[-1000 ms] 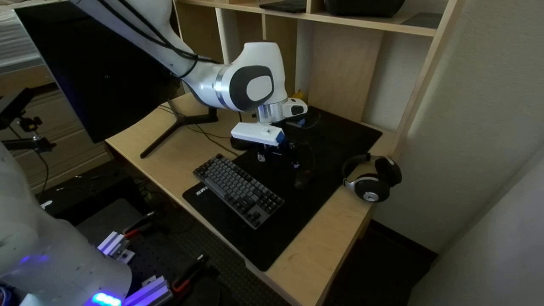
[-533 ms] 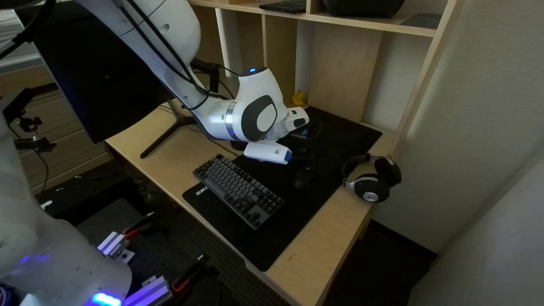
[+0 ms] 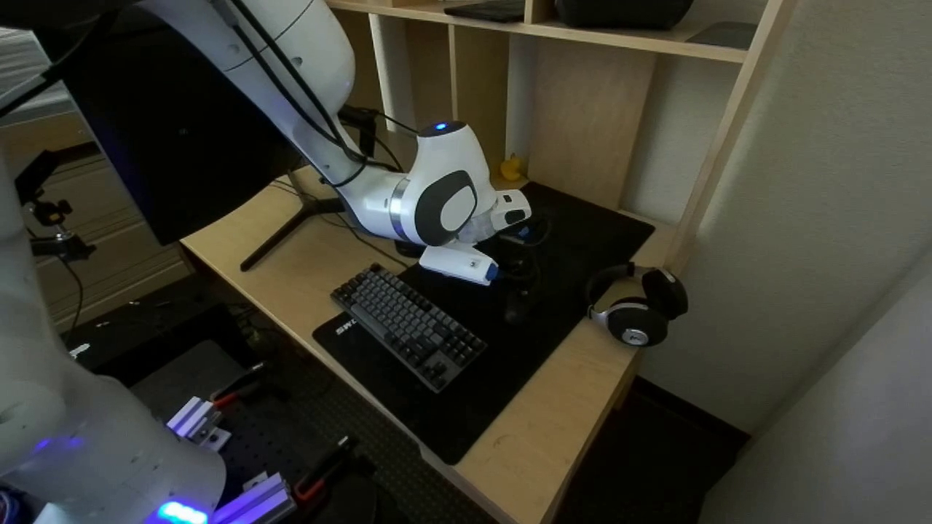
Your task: Move the mouse to the left
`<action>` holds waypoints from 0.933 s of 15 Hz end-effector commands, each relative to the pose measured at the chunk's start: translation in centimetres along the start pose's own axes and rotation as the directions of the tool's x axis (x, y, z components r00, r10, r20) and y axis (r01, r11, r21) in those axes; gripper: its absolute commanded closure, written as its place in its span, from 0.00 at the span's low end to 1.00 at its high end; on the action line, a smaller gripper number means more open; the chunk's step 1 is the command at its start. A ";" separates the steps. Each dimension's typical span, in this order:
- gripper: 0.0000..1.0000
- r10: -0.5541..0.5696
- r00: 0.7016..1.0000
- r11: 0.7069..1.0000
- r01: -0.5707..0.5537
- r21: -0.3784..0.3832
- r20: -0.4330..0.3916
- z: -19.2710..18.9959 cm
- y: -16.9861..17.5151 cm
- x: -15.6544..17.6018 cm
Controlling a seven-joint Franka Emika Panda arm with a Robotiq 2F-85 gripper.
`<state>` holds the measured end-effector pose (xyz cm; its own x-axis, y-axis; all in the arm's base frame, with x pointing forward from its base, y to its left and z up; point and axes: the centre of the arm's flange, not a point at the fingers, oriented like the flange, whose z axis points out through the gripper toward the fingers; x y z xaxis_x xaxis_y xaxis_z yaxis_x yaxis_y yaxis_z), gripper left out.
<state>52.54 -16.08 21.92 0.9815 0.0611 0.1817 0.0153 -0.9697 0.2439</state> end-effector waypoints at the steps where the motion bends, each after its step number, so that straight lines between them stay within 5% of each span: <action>1: 0.00 0.038 0.998 0.994 -0.043 0.102 0.047 2.9 -0.6 3.5; 5: 0.00 0.116 0.991 0.984 -0.123 0.126 0.065 4.7 -0.3 6.6; 9: 0.00 0.129 0.990 0.991 -0.131 0.022 0.059 3.6 2.9 7.8; 14: 0.00 0.132 0.989 0.989 -0.136 0.061 0.064 3.6 3.1 6.8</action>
<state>59.90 -19.55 21.37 0.9807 -0.0798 0.1784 -0.1129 -0.9765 0.1837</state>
